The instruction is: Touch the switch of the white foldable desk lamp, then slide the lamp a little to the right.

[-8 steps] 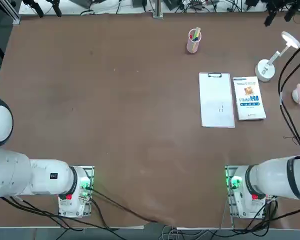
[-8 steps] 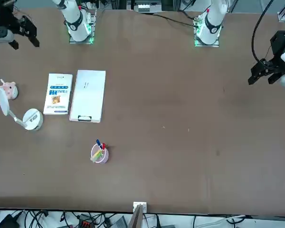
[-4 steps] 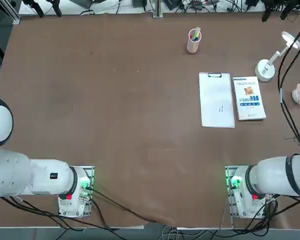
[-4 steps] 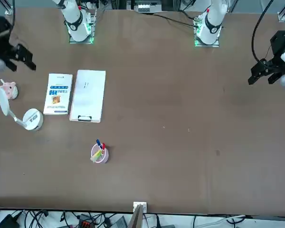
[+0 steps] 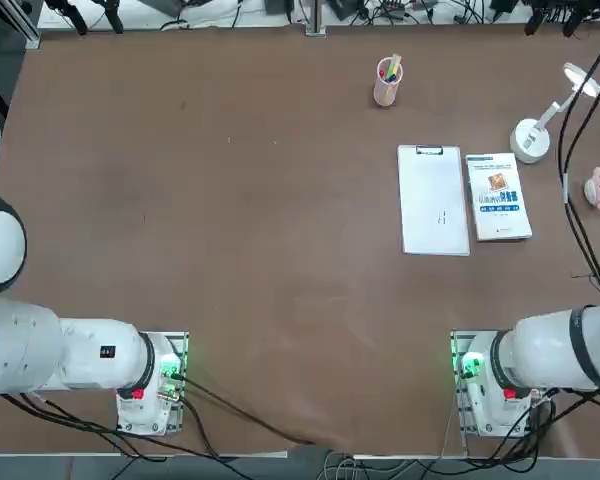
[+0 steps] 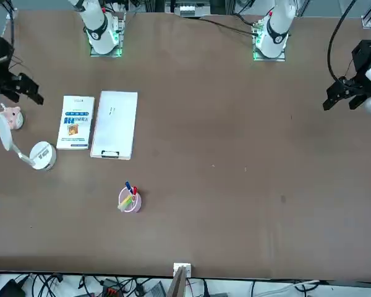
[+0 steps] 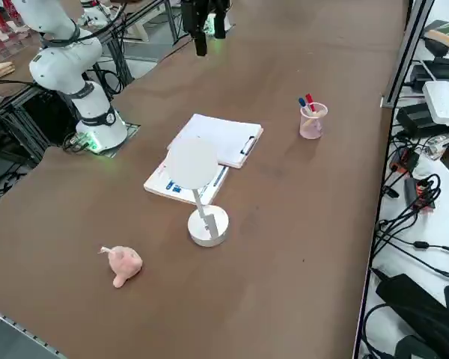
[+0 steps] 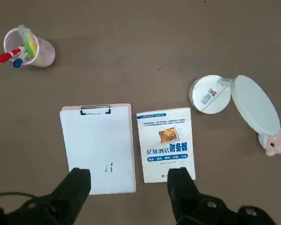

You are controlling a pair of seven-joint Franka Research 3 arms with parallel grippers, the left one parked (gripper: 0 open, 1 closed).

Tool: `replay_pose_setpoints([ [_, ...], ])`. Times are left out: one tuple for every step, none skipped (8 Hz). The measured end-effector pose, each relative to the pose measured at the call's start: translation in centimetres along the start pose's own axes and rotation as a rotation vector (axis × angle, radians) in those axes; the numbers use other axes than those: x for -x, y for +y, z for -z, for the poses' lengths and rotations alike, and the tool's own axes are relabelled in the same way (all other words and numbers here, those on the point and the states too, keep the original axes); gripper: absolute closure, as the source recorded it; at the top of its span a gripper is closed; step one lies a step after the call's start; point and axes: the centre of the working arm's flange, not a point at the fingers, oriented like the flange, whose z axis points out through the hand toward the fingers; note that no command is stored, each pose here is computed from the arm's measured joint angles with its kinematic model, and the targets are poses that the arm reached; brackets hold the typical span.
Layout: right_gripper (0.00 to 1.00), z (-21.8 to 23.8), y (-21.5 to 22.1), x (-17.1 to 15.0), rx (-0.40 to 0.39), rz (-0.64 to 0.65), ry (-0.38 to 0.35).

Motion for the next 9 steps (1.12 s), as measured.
replay_pose_setpoints([
  [0.00,0.2,0.4,0.4,-0.001,-0.009,0.008],
  [0.00,0.3,0.3,0.6,-0.002,-0.008,0.015],
  [0.00,0.2,0.0,0.7,-0.003,-0.004,0.018],
  [0.00,0.1,-0.2,0.6,-0.005,0.011,0.016],
  [0.00,-0.3,-0.6,0.5,-0.006,0.043,0.010],
  [0.00,-0.7,-0.9,0.3,-0.006,0.065,0.001],
  [0.00,-1.2,-1.0,0.1,-0.005,0.069,-0.008],
  [0.00,-1.6,-1.0,-0.1,-0.006,0.069,-0.014],
  [0.00,-1.6,-1.1,-0.1,-0.006,0.070,-0.016],
])
